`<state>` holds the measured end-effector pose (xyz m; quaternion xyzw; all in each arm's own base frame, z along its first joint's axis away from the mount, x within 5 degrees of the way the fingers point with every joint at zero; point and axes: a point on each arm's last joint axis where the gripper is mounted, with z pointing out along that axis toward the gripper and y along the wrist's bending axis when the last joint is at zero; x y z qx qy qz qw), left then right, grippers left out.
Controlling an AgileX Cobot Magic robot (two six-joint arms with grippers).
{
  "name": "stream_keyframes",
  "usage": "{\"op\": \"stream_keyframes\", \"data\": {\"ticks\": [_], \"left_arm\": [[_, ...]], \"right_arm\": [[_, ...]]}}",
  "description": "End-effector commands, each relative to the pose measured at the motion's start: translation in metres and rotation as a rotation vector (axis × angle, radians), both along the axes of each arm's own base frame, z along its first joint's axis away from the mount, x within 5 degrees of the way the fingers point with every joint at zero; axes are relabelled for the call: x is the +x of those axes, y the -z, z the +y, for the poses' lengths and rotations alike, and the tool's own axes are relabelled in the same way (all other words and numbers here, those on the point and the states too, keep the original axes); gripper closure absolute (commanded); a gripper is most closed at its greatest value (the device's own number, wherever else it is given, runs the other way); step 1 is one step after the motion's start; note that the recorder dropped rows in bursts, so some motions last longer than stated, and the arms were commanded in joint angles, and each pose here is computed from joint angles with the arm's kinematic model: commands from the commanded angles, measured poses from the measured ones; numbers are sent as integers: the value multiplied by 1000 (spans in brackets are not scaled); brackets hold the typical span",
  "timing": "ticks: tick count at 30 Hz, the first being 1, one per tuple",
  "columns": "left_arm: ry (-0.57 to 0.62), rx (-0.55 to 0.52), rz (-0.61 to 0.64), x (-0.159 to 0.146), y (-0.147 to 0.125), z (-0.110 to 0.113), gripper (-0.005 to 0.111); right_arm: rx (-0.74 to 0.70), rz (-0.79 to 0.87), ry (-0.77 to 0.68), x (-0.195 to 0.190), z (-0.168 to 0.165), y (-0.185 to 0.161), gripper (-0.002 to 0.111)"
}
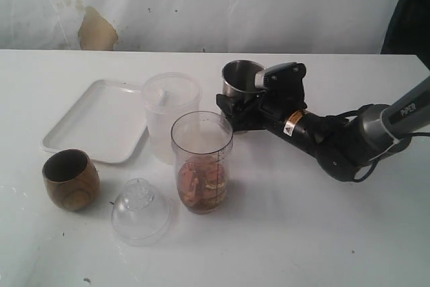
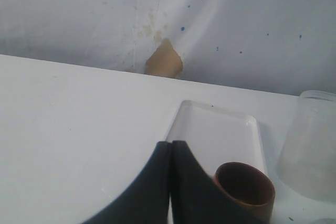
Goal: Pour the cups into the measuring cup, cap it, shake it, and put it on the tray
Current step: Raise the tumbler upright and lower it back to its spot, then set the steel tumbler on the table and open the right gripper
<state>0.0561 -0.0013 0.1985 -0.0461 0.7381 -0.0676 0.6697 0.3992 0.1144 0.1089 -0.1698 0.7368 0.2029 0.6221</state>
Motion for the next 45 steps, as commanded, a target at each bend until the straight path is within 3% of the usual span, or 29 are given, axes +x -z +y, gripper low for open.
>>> {"op": "stream_keyframes", "data": {"ticks": [1, 10, 14, 17, 20, 22, 35, 42, 45], "left_arm": [[0, 7, 1, 0, 2, 0, 107], [0, 7, 1, 0, 2, 0, 107], [0, 7, 1, 0, 2, 0, 107], [0, 7, 1, 0, 2, 0, 107], [0, 7, 1, 0, 2, 0, 107], [0, 7, 1, 0, 2, 0, 107], [0, 7, 1, 0, 2, 0, 107], [0, 7, 1, 0, 2, 0, 107], [0, 7, 1, 0, 2, 0, 107]], "right_arm": [[-17, -11, 13, 10, -2, 0, 108], [-56, 31, 20, 13, -3, 3, 108], [-66, 29, 2, 12, -2, 3, 98], [-81, 29, -24, 11, 0, 4, 76], [-84, 53, -25, 9, 0, 6, 37], [-81, 82, -16, 9, -1, 5, 25], [-139, 283, -26, -16, -6, -31, 22], [-188, 313, 61, -53, -22, -72, 23], [-260, 368, 139, -64, -33, -81, 29]]}}
